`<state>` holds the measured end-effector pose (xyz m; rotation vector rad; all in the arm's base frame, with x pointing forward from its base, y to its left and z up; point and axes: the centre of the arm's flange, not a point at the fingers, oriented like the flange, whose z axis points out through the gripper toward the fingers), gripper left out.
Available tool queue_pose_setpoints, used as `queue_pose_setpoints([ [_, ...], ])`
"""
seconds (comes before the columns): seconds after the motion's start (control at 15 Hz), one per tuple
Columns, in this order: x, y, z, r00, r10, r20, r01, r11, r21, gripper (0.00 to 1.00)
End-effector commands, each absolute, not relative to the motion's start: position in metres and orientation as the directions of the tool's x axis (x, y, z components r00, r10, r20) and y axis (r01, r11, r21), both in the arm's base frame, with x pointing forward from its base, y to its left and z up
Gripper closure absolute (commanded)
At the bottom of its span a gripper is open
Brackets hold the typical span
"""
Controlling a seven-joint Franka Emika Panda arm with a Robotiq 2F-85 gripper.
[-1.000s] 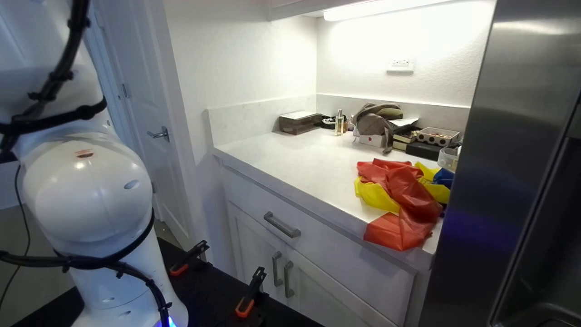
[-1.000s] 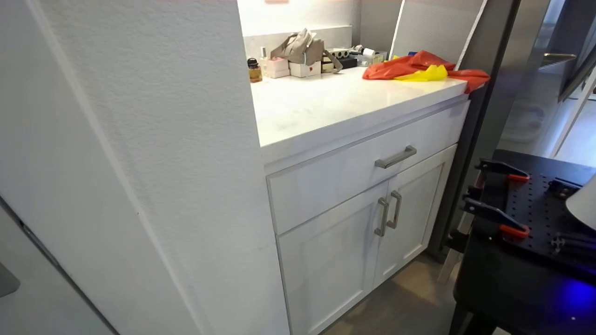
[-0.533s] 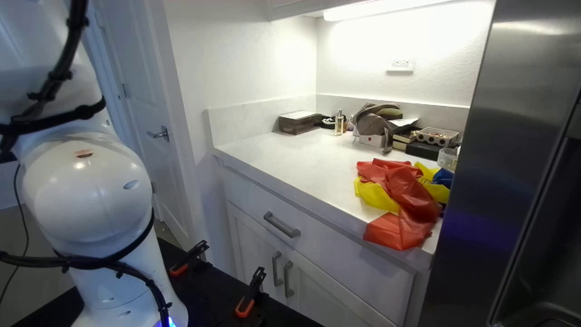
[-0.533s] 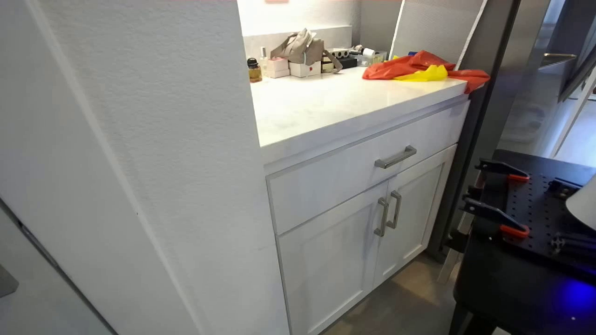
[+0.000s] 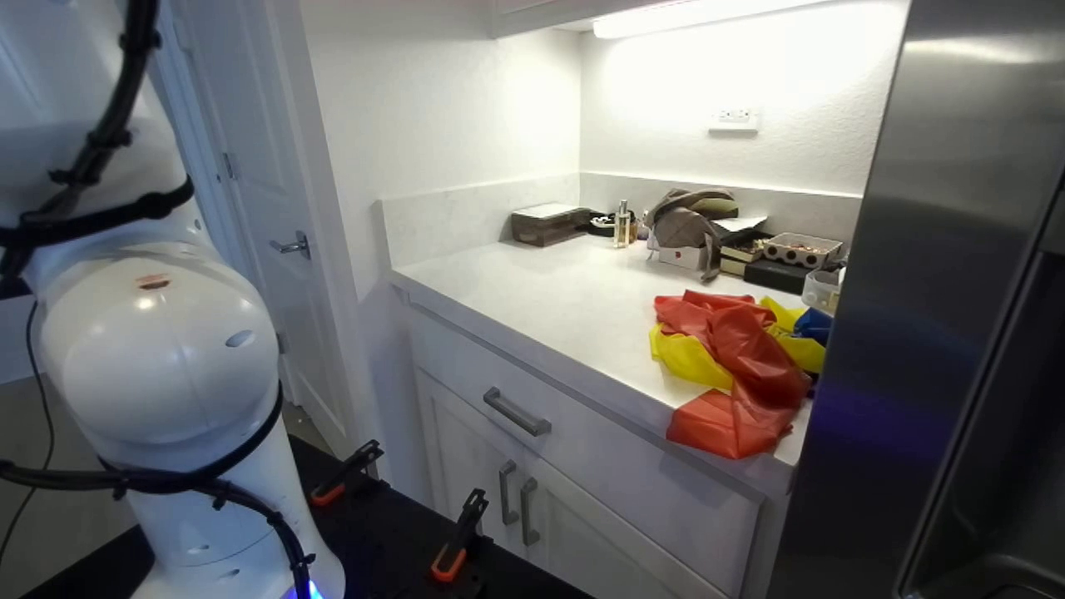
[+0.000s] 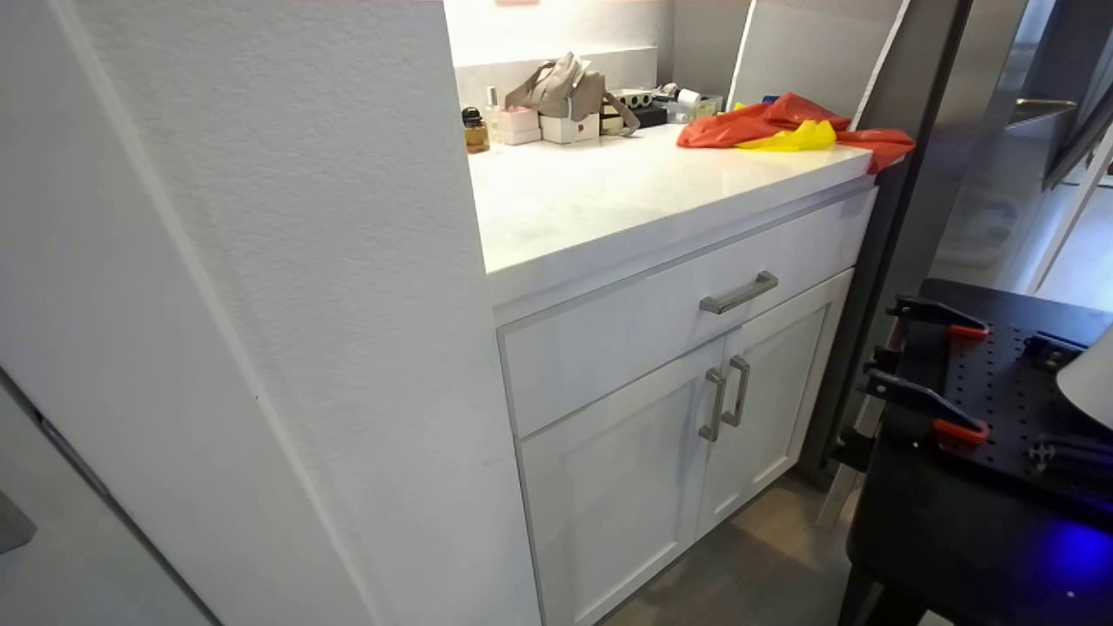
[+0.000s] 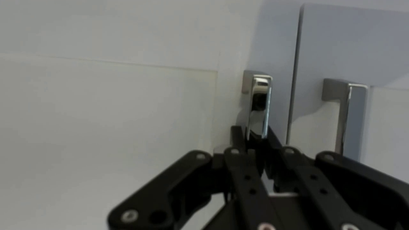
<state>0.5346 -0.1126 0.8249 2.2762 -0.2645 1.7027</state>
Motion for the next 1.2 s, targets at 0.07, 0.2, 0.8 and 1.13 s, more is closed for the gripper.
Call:
queue_pose_setpoints([
  [0.07,0.513,-0.099,0.829,0.363,0.024,0.932,-0.254,-0.959,0.124,0.96],
  [0.2,0.5,-0.095,0.828,0.389,0.018,0.921,-0.246,-0.961,0.122,0.96],
  [0.8,0.463,-0.088,0.823,0.517,-0.006,0.856,-0.252,-0.957,0.146,0.96],
  [1.13,0.448,-0.093,0.825,0.583,-0.021,0.812,-0.243,-0.958,0.15,0.96],
])
